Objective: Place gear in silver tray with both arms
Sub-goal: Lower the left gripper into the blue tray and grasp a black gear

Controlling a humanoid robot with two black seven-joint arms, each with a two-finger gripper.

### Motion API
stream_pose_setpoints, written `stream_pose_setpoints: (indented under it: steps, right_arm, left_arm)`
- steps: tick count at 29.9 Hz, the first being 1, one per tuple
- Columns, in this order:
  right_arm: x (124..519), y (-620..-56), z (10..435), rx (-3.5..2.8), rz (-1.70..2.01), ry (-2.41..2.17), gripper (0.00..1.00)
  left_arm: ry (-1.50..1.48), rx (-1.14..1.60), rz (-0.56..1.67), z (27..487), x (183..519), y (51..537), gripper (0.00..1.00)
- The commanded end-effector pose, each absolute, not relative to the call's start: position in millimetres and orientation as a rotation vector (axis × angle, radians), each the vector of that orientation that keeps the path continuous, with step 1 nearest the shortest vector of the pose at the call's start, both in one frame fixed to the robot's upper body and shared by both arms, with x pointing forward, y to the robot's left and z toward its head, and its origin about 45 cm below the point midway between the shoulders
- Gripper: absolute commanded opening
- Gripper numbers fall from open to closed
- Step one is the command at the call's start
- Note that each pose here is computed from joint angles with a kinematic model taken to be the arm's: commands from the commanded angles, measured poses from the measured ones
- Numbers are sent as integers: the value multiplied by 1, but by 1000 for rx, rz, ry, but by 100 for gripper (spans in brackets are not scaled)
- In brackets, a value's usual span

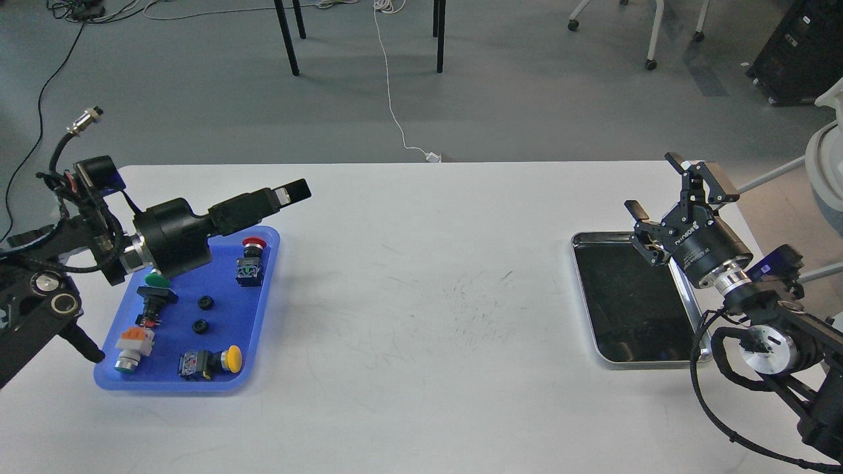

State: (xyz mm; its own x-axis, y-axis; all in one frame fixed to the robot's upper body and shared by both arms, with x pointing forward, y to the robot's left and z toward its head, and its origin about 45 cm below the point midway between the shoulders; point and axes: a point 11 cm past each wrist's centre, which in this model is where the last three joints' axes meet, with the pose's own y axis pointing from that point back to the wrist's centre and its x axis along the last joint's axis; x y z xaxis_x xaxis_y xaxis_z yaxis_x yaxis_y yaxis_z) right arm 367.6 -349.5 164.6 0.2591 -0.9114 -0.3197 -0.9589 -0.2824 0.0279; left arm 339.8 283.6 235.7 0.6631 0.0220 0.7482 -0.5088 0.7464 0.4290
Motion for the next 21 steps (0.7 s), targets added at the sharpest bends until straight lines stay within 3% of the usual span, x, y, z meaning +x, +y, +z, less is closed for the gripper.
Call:
stream_pose_setpoints:
  steps: [1, 9, 21]
  right_arm:
    - [368, -349, 165, -2351, 410, 1764, 99]
    - [368, -348, 167, -2353, 408, 1756, 99]
    - [368, -347, 167, -2354, 411, 1750, 99]
  left_arm:
    - [-905, 885, 187, 206, 348, 295, 98]
    - [-1019, 1090, -31, 159, 346, 323, 96]
    - [-1048, 1234, -46, 142, 337, 384, 95]
